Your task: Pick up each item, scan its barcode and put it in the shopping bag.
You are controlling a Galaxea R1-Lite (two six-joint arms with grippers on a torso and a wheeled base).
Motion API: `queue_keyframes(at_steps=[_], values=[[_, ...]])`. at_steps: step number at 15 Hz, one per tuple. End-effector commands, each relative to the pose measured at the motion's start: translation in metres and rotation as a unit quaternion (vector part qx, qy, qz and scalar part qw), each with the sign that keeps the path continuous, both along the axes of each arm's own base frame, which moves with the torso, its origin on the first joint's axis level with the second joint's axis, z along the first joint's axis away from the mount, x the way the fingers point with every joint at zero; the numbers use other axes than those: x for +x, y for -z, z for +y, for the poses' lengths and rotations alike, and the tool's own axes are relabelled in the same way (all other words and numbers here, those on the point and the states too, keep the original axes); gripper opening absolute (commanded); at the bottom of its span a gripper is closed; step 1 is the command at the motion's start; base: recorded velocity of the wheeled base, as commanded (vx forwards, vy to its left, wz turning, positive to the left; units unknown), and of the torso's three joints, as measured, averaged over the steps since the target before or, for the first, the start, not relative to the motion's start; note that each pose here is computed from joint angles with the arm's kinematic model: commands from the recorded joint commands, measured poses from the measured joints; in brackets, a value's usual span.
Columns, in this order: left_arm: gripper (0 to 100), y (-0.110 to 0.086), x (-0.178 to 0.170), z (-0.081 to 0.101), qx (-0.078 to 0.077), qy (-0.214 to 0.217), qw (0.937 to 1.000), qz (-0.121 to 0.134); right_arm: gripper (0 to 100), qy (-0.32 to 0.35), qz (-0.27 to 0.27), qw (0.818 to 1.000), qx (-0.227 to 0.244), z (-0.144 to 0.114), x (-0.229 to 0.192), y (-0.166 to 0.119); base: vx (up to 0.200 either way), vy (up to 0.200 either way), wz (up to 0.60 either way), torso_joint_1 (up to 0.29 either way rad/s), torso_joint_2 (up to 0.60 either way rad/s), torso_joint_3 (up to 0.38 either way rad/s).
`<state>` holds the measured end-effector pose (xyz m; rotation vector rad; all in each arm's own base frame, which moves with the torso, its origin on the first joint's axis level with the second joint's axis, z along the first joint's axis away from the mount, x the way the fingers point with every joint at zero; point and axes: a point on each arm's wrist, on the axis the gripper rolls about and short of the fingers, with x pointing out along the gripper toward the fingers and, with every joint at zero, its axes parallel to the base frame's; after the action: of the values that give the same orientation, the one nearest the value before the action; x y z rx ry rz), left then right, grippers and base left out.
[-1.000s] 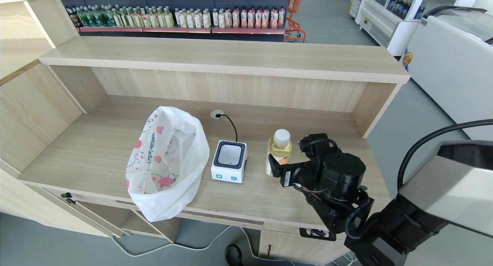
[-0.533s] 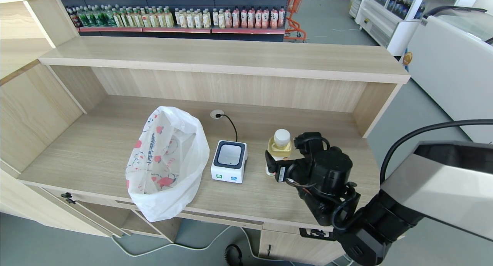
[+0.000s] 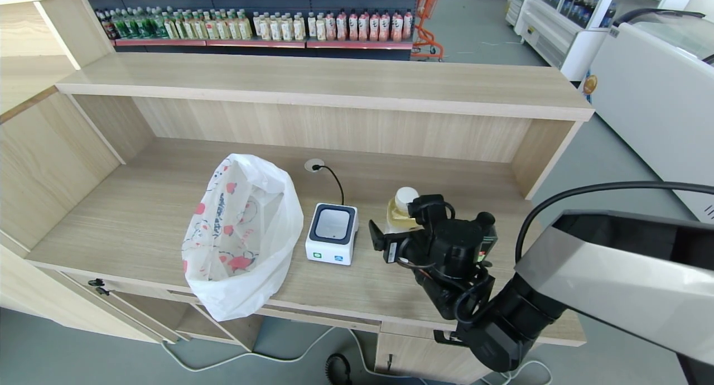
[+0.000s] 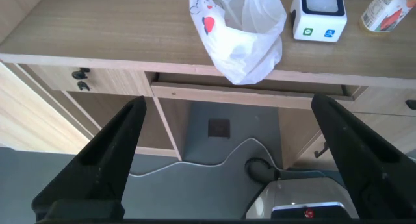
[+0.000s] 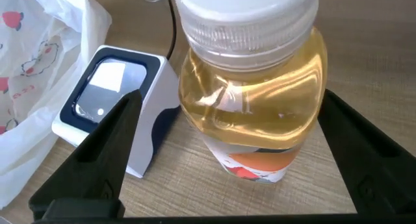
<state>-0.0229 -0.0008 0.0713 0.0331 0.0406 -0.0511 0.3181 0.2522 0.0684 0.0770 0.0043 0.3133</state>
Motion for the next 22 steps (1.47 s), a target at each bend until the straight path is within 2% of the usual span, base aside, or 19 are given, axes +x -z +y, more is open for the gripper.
queue_keyframes(at_steps=[1,10,11,22], values=[[100,0.000,0.000,0.000,0.000,0.000,1.0000,0.000,100,0.002,0.002,1.000,-0.002,0.001,0.006,0.007,0.000,0.000,0.00,0.000,0.00,0.000],[100,0.000,0.000,0.000,0.000,0.000,1.0000,0.000,100,-0.005,-0.017,1.000,0.007,0.006,0.030,0.009,0.000,0.000,0.00,0.000,0.00,0.000],[100,0.000,0.000,0.000,0.000,0.000,1.0000,0.000,0,-0.004,-0.019,1.000,0.007,0.005,0.033,0.010,0.000,0.000,0.00,0.000,0.00,0.000],[100,0.000,0.000,0.000,0.000,0.000,1.0000,0.000,0,0.008,-0.024,1.000,-0.005,-0.005,0.045,0.009,0.000,0.000,0.00,0.000,0.00,0.000]])
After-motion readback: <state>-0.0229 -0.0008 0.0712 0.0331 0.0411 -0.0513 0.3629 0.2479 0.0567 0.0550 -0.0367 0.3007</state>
